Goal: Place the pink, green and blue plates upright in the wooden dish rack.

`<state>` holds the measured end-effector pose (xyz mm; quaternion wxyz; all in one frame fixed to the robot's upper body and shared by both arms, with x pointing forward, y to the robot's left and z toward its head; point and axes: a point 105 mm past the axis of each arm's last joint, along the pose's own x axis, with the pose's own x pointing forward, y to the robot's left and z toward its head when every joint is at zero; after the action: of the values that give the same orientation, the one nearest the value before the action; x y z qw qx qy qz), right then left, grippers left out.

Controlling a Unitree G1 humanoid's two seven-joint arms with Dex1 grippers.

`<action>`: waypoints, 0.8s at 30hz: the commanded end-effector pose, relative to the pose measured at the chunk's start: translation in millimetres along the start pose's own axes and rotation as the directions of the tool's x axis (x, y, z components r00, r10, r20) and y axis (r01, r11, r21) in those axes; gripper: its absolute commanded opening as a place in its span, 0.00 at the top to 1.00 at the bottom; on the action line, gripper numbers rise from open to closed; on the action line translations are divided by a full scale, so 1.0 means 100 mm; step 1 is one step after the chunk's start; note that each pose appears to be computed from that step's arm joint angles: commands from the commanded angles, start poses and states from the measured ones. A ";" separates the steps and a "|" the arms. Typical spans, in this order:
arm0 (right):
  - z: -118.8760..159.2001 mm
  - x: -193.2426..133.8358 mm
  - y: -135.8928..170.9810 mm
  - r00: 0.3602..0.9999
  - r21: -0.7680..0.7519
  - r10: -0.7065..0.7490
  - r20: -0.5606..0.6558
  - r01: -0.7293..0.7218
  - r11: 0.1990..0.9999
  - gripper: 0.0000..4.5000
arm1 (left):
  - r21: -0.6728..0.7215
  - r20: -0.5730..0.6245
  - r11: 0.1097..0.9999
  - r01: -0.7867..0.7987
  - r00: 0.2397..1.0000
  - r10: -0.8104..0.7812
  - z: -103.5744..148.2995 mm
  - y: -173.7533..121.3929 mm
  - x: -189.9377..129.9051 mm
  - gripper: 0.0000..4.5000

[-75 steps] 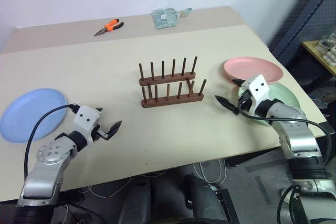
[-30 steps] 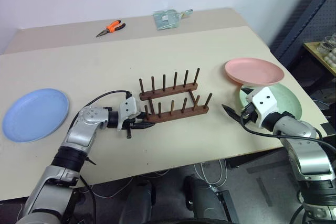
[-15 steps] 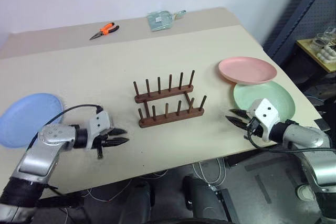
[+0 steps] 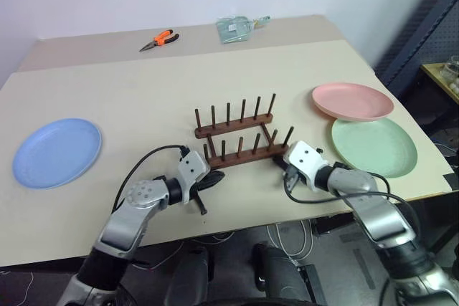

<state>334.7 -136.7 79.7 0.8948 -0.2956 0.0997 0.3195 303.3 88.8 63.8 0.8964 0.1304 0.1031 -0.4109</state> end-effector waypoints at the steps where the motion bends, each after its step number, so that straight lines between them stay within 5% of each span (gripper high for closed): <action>1: -0.02 0.08 -0.13 0.998 -0.003 -0.067 -0.010 0.067 0.998 1.00 | -0.015 -0.116 0.985 -0.169 0.979 0.166 -0.31 0.28 -0.02 0.98; 9: 0.06 0.12 -0.29 0.994 -0.008 -0.103 0.023 0.103 0.995 1.00 | -0.027 -0.094 0.960 -0.280 0.956 0.276 -0.28 0.51 0.06 0.98; 12: 0.20 -0.07 -0.45 0.989 -0.056 -0.125 0.081 0.130 0.990 0.81 | -0.037 -0.050 0.973 -0.228 0.973 0.226 -0.19 0.41 0.07 1.00; 17: 0.36 -0.61 -0.94 0.967 -0.235 -0.241 0.085 0.255 0.938 0.28 | -0.067 0.080 0.996 -0.058 0.995 0.064 0.06 0.09 0.00 1.00; 24: 0.05 -0.85 -1.39 0.930 -0.495 -0.351 -0.109 0.255 0.830 0.28 | -0.059 0.168 0.991 0.121 0.980 -0.110 0.31 -0.19 -0.04 1.00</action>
<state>351.7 -257.4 174.0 0.8384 -0.5151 0.0602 0.1677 292.4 78.0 75.5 0.8904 0.0576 0.0780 -0.4448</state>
